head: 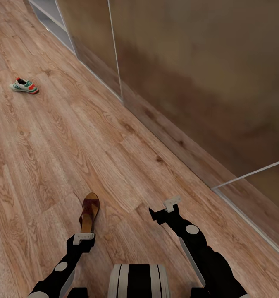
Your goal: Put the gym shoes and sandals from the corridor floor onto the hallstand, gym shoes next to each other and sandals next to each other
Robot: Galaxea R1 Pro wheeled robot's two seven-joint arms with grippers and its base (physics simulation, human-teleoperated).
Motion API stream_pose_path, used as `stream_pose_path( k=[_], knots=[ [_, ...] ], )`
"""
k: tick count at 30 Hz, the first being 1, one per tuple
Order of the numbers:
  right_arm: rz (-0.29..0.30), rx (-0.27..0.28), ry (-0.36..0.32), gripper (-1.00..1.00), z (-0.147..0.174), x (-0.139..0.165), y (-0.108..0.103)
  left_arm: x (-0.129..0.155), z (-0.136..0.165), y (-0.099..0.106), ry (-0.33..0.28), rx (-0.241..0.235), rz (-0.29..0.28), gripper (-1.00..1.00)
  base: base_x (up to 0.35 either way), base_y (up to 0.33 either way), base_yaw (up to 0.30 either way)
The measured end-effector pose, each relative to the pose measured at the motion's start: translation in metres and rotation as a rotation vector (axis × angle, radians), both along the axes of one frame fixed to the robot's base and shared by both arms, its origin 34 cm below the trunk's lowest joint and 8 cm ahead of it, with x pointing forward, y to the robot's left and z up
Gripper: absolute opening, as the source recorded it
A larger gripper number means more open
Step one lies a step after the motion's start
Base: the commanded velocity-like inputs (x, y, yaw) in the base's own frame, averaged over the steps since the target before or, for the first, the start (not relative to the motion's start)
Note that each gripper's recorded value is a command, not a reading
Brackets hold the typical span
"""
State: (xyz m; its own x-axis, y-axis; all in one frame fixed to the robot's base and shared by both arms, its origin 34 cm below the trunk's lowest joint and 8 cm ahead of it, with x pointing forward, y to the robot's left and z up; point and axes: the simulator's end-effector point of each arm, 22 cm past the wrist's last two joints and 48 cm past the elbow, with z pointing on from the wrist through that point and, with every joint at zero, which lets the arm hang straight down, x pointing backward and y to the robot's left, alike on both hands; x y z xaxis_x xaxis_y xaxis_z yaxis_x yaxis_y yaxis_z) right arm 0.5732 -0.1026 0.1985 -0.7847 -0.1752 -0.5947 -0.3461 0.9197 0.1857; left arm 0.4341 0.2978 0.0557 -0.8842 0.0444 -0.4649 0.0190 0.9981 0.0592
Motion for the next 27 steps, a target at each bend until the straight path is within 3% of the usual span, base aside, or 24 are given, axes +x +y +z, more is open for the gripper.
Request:
stream_pose_path(
  k=[8,27],
  knots=[
    [0.0,0.0,0.033,1.0,-0.017,-0.01,0.0,-0.015,-0.012,0.001,0.034,0.001,0.001,1.0,0.0,0.0,0.0],
    [0.0,0.0,0.033,1.0,-0.017,-0.01,0.0,-0.016,-0.012,0.003,0.035,0.004,0.004,1.0,0.0,0.0,0.0]
  ],
)
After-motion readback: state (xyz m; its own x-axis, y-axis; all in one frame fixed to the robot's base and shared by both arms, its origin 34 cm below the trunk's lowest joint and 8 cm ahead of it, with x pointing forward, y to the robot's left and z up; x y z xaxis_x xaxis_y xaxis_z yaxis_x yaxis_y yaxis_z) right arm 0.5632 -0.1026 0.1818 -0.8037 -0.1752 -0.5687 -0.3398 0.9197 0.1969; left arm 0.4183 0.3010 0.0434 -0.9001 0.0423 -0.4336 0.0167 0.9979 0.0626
